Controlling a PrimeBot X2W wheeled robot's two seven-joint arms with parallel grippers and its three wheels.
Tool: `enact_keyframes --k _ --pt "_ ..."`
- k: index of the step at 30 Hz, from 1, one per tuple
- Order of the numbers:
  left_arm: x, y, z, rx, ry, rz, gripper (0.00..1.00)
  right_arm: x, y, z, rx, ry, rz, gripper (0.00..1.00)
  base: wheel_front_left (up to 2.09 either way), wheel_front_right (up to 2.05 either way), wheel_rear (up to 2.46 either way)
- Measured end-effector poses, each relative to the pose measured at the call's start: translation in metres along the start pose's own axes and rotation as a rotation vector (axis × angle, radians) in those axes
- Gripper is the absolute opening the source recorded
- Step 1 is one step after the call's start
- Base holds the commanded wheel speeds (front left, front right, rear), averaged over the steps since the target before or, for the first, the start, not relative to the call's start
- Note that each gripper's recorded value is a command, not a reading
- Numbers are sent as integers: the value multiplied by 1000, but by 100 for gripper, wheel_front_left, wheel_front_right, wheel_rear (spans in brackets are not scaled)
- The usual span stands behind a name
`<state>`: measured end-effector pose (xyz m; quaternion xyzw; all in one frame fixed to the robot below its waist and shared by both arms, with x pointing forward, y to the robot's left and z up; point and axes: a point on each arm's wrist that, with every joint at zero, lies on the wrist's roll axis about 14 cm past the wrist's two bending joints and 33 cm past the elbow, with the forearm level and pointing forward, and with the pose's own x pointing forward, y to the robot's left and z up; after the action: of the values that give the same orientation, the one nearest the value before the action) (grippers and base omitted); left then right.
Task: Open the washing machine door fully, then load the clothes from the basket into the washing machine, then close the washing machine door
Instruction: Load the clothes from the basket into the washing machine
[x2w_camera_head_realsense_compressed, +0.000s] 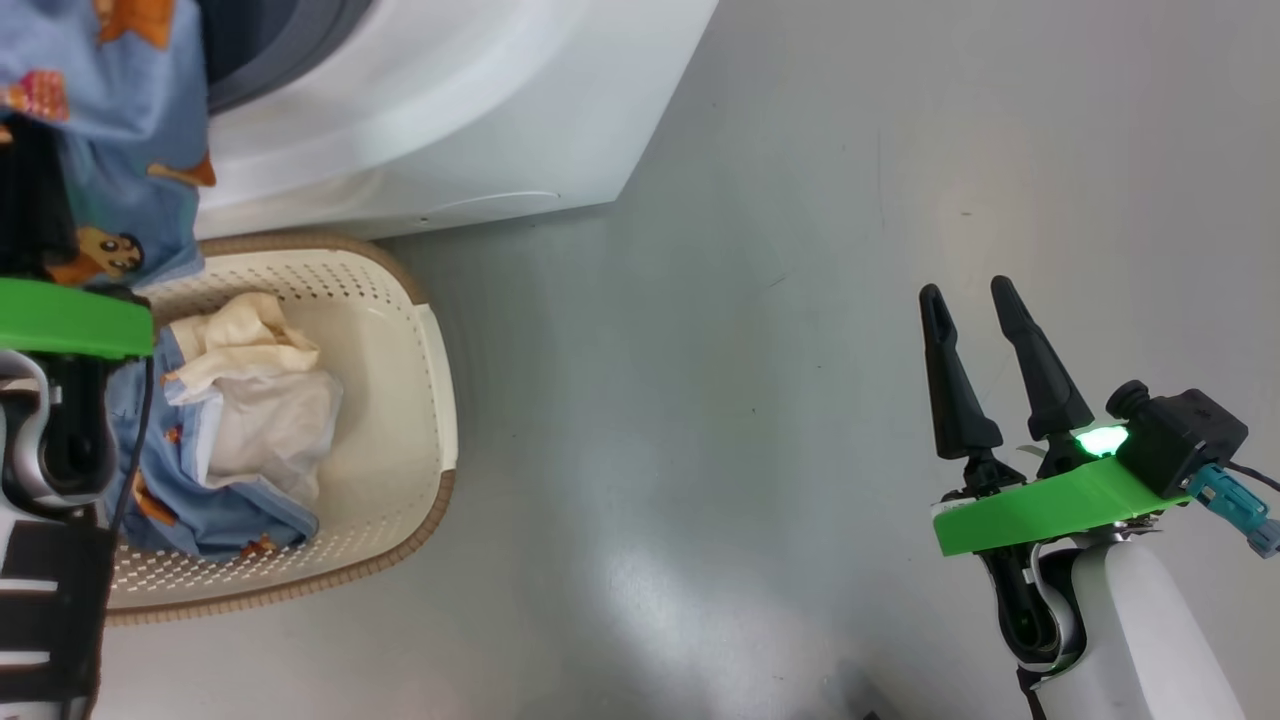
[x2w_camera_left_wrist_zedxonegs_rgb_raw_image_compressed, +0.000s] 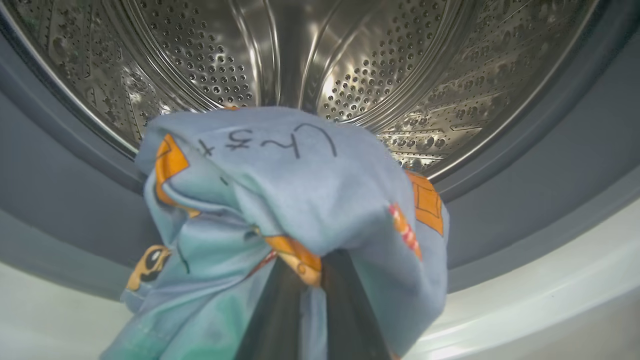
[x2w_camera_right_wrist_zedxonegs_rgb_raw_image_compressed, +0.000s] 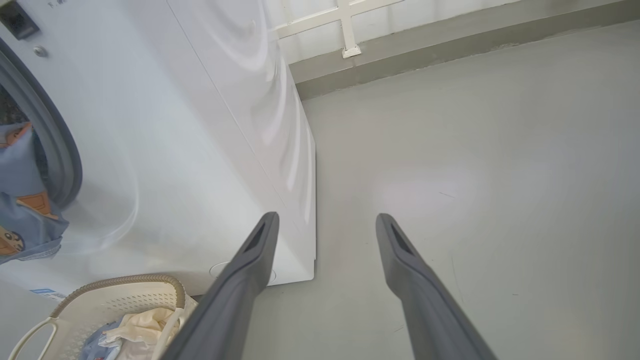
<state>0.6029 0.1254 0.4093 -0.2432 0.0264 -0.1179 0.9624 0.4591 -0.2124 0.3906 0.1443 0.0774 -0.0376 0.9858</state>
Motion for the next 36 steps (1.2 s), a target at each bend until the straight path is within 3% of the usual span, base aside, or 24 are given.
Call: enact_keyframes --k 9,19,26,28,29,30,31,36 --pt "39 -14 21 70 -17 -63 0 -5 -1 4 27 -5 -8 100 0 0 0" --pt "99 -17 99 245 -172 -50 0 -16 -8 11 26 -9 -27 100 0 0 0" --pt "100 -9 32 314 26 -32 0 -25 -18 17 13 -17 -59 100 0 0 0" --pt "98 -7 18 322 70 -30 36 -27 -19 16 13 -13 -64 100 0 0 0" --pt "95 -6 11 338 96 -34 48 -28 -20 15 14 -11 -65 100 0 0 0" --pt "93 -5 5 351 118 -38 86 -28 -19 14 15 -9 -65 100 0 0 0" --pt "92 -3 2 353 133 -32 100 -27 -19 14 17 -9 -64 100 0 0 0" --pt "92 2 4 356 157 -16 100 -25 -13 12 27 -7 -48 100 0 0 0"
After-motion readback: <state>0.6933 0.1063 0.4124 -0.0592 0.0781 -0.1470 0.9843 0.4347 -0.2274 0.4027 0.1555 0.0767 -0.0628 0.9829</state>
